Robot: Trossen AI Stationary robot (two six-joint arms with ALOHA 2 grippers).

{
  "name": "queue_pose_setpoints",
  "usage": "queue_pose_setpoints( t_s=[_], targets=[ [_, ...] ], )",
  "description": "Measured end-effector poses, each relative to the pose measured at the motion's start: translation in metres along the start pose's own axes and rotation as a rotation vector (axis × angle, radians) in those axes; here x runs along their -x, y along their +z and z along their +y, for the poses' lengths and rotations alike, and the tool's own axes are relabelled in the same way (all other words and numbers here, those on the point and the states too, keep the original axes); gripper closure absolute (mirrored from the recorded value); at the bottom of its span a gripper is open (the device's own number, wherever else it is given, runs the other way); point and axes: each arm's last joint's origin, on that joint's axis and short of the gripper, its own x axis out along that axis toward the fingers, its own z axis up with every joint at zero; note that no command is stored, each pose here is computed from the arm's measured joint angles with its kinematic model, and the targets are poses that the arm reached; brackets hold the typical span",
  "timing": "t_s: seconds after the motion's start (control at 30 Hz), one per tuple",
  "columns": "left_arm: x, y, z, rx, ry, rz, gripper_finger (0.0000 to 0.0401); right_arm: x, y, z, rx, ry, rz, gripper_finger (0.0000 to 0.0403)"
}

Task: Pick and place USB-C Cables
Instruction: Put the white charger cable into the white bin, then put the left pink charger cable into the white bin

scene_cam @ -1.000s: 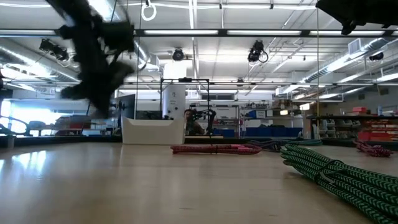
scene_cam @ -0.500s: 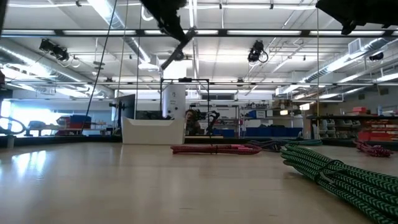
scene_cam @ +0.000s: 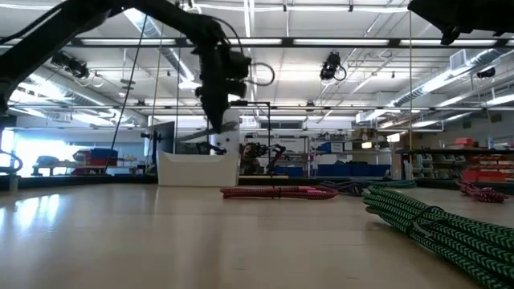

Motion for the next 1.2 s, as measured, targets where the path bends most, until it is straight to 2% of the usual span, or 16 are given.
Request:
queue_pose_setpoints(
  t_s=[0.2,0.47,0.63,0.83,0.93,1.07,1.2],
  targets=[
    [-0.033,-0.011,-0.003,-0.047,-0.002,0.088,0.0368,0.000,0.000,0.000,0.000,0.000,0.000,0.0389],
    [-0.075,-0.014,-0.006,-0.077,0.081,0.053,0.0355,0.000,0.000,0.000,0.000,0.000,-0.001,0.0389],
    [-0.089,-0.016,-0.004,-0.077,0.193,0.082,0.0353,0.000,0.000,0.000,0.000,0.000,-0.001,0.0389],
    [-0.089,-0.015,-0.003,-0.066,0.216,0.078,0.0346,0.000,0.000,0.000,0.000,0.000,-0.001,0.0389],
    [-0.089,-0.015,-0.002,-0.057,0.254,0.107,0.0325,0.000,0.000,0.000,0.000,0.000,0.000,0.0389],
    [-0.087,-0.016,0.000,-0.052,0.289,0.139,0.0277,0.000,0.000,0.000,0.000,0.000,-0.001,0.0389],
    [-0.073,-0.016,-0.003,-0.017,0.331,0.168,0.0234,0.000,0.000,0.000,0.000,0.000,0.000,0.0389]
  ],
)
